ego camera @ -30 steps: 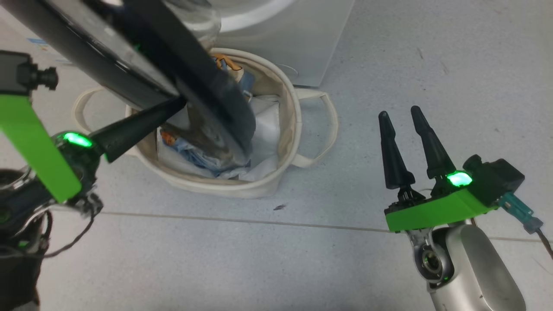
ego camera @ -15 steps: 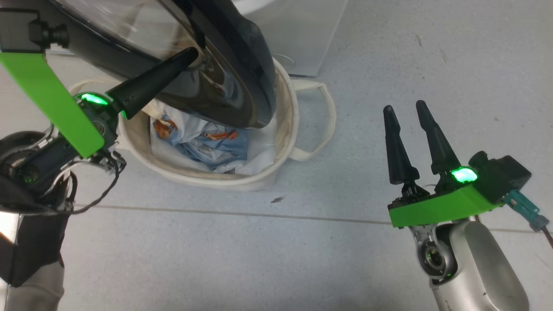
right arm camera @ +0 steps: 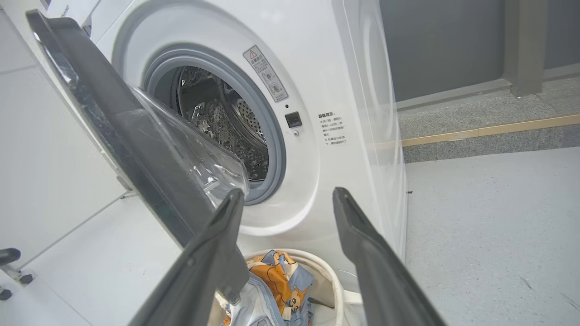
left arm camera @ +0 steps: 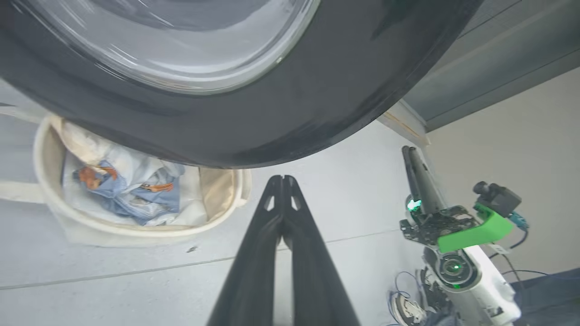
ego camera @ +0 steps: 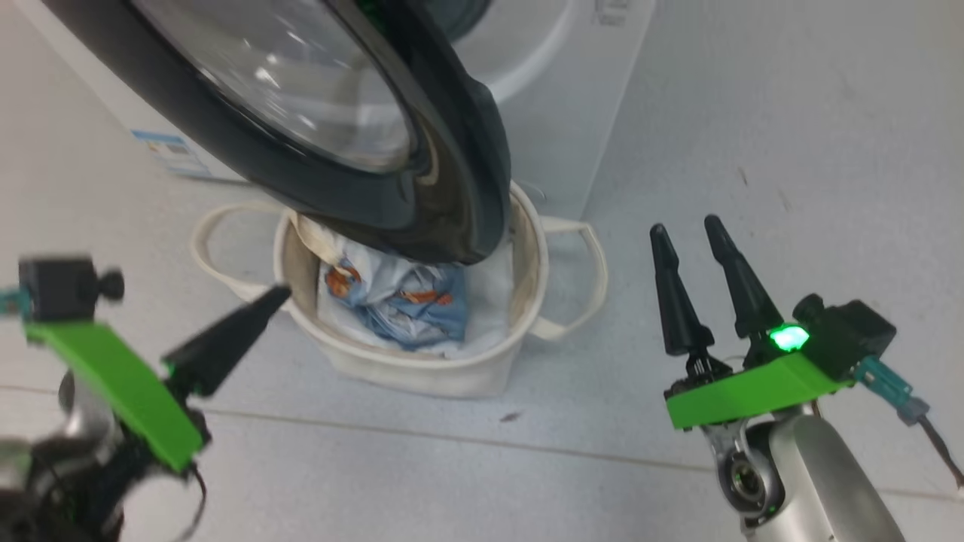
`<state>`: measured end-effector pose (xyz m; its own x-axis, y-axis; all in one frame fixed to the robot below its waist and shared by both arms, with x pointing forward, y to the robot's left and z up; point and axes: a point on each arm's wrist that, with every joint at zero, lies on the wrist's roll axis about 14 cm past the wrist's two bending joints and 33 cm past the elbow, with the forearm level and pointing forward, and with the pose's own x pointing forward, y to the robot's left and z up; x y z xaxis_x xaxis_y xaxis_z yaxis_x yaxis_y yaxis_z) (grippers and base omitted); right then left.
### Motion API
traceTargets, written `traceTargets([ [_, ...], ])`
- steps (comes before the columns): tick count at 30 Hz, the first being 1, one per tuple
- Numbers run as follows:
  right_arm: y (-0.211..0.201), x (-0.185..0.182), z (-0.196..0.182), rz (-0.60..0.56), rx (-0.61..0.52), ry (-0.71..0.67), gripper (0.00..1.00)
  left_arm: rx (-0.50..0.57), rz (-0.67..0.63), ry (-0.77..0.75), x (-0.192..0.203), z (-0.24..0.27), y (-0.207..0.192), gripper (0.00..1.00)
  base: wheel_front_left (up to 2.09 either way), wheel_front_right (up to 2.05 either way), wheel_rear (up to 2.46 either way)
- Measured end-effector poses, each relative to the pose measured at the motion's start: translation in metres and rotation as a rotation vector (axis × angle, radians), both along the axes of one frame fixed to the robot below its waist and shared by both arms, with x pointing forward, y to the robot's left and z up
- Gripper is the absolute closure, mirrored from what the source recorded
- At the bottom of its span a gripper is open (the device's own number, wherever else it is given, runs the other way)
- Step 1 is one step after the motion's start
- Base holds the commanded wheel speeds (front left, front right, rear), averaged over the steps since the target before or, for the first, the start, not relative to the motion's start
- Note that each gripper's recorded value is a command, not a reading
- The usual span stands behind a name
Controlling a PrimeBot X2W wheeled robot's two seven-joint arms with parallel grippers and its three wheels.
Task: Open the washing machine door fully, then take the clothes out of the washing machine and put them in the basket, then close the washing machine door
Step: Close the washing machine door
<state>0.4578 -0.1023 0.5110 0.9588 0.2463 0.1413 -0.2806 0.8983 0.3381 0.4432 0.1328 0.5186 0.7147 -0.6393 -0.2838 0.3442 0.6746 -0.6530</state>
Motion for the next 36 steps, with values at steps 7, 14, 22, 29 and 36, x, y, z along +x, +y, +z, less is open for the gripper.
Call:
traceTargets([
  [7, 0.022, -0.024, 0.016, 0.061, 0.016, -0.027, 0.0, 0.2, 0.271, -0.211, -0.04, -0.004, 0.054, 0.99, 0.0, 0.0, 0.0],
  [14, 0.049, -0.037, 0.023, 0.139, 0.02, -0.039, 0.0, 0.329, 0.442, -0.395, -0.066, -0.005, 0.087, 1.0, 0.0, 0.0, 0.0],
  [22, 0.064, -0.041, 0.033, 0.182, 0.028, -0.068, 0.0, 0.382, 0.539, -0.483, -0.084, -0.011, 0.096, 1.0, 0.0, 0.0, 0.0],
  [29, 0.069, -0.044, 0.024, 0.197, 0.039, -0.04, 0.0, 0.477, 0.521, -0.487, -0.089, -0.03, 0.09, 1.0, 0.0, 0.0, 0.0],
  [36, 0.067, -0.044, 0.023, 0.192, 0.039, -0.035, 0.0, 0.527, 0.512, -0.498, -0.087, -0.035, 0.083, 0.0, 0.0, 0.0, 0.0],
])
